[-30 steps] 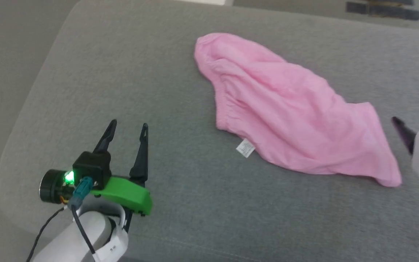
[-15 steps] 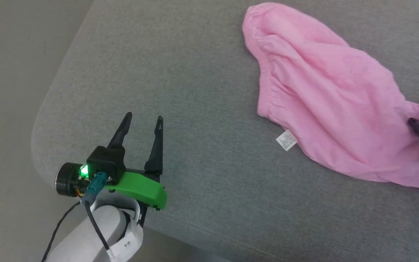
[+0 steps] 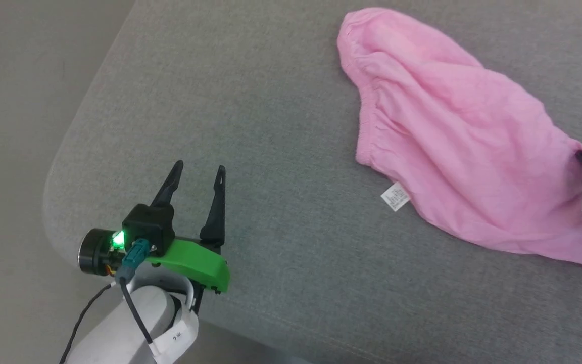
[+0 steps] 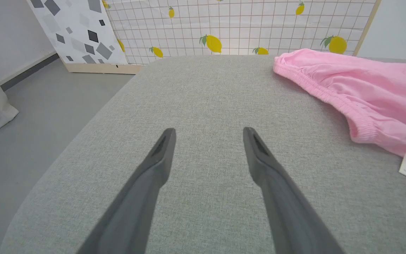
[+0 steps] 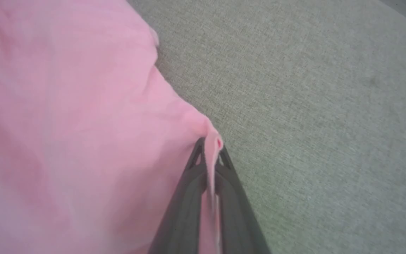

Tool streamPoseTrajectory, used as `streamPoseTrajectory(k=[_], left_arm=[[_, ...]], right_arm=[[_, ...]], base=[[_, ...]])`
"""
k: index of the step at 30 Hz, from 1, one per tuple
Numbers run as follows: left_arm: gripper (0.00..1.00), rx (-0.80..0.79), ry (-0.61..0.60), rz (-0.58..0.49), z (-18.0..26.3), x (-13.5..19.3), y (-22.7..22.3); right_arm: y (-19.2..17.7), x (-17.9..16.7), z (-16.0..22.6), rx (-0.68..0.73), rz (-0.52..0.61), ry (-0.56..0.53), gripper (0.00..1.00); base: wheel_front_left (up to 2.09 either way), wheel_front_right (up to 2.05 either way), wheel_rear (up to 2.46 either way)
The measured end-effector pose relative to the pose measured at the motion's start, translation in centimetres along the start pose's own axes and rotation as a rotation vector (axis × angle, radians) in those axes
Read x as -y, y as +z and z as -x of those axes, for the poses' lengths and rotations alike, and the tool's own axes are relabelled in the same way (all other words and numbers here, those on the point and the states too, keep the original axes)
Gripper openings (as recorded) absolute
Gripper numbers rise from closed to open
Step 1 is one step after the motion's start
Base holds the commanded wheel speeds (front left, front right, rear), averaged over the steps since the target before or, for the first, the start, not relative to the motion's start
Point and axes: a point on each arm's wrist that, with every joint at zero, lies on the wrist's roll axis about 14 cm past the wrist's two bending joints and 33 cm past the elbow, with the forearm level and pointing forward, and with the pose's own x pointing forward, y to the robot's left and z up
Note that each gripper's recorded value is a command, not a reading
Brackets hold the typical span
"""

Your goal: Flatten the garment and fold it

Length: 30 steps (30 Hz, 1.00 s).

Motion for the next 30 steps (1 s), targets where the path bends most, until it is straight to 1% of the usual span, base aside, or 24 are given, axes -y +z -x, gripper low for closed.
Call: streamPoseTrajectory(k=[3,6,9,13,17,23,24,25,30], left_arm=[[1.0,0.013,-0.021,0.006,0.0,0.6,0.5],[1.0,0.026,-0.051,0.008,-0.1,1.3,1.1],[1.0,0.04,-0.079,0.013,-0.2,2.2,1.7],[1.0,0.062,-0.12,0.025,-0.4,3.6,2.4],[1.0,0.045,-0.135,0.027,-0.5,4.1,2.0],[1.0,0.013,-0.126,0.025,-0.6,3.7,0.9],[1.0,0.01,-0.123,0.025,-0.6,3.6,0.8],[1.0,0.007,-0.12,0.024,-0.5,3.5,0.7],[1.0,0.015,-0.117,0.026,-0.5,3.4,1.0]], right_arm=[[0.0,0.6,1.7,0.037,-0.023,-0.014,0.0],[0.4,2.2,3.8,0.081,-0.054,-0.05,0.0],[0.8,4.4,6.1,0.117,-0.082,-0.105,0.0],[-0.1,7.8,8.6,0.108,-0.121,-0.2,0.0],[-1.9,10.3,9.0,0.048,-0.148,-0.277,0.0],[-4.9,11.5,7.0,-0.063,-0.123,-0.323,0.0],[-5.1,11.6,6.6,-0.067,-0.113,-0.325,0.12],[-4.9,11.6,6.3,-0.056,-0.105,-0.327,1.0],[-1.9,11.0,5.9,0.073,-0.049,-0.324,1.0]], base=[[0.0,0.0,0.0],[0.0,0.0,0.0],[0.0,0.0,0.0],[0.0,0.0,0.0],[0.0,0.0,0.0],[0.0,0.0,0.0],[0.0,0.0,0.0],[0.0,0.0,0.0],[0.0,0.0,0.0]])
